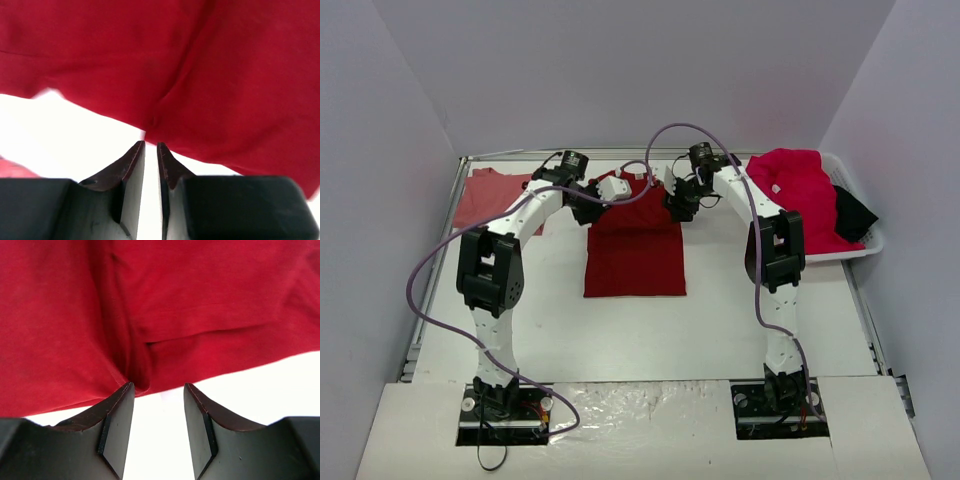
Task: Fold and stack the t-shirts
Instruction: Fold the folded rectangular tshirt in 1/3 of the way
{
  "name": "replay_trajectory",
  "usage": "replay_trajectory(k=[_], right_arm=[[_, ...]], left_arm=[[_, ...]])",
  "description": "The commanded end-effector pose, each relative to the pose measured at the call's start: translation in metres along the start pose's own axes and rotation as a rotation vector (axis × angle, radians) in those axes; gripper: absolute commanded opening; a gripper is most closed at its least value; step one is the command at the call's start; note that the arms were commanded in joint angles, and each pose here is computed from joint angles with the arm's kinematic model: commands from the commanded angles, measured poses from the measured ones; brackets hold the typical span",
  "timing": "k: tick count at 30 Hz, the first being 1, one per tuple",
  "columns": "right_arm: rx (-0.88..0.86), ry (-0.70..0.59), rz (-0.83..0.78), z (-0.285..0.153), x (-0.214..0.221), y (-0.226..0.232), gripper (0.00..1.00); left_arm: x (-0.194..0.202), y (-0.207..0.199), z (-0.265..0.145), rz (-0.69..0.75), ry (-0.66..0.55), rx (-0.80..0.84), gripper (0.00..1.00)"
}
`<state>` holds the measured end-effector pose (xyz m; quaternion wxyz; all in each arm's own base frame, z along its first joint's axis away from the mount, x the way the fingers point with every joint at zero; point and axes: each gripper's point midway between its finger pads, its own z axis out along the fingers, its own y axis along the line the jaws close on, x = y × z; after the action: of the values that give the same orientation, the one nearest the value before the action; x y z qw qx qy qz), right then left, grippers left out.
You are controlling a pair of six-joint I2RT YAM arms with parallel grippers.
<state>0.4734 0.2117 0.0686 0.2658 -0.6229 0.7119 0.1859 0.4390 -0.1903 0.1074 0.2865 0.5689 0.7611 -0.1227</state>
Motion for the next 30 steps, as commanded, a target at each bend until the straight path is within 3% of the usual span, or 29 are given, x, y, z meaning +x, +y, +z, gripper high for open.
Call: replay_trajectory(k=[1, 4, 10, 16, 18, 22, 27, 30], right_arm=[[0.124, -0.004, 0.019, -0.020, -0.014, -0.024, 0.41], [0.134, 0.023, 0.029, -0.023, -0.009, -0.021, 0.41], [0.156, 0.038, 0.052, -0.048, -0.008, -0.001, 0.41], [0.122, -0.054, 0.049, -0.079, -0.024, 0.048, 0.43], [0.069, -0.029, 0.083, -0.072, -0.005, 0.074, 0.43], [0.004, -0.033, 0.121, -0.075, 0.010, 0.121, 0.43], [-0.059, -0.007, 0.183, -0.070, 0.037, 0.166, 0.44], [-0.062, 0.003, 0.190, -0.072, 0.045, 0.179, 0.44]], left_arm=[[-0.029, 0.032, -0.009, 0.022, -0.049, -0.109, 0.16], [-0.035, 0.032, -0.004, 0.052, -0.037, -0.110, 0.31], [-0.033, 0.017, -0.016, 0.056, -0.037, -0.125, 0.31], [-0.006, -0.038, -0.045, 0.113, -0.016, -0.190, 0.31], [0.001, -0.055, -0.054, 0.136, 0.006, -0.236, 0.31], [0.039, -0.119, -0.034, 0.223, 0.090, -0.199, 0.35], [0.047, -0.150, -0.029, 0.252, 0.052, -0.207, 0.39], [0.058, -0.157, -0.022, 0.294, 0.096, -0.226, 0.40]])
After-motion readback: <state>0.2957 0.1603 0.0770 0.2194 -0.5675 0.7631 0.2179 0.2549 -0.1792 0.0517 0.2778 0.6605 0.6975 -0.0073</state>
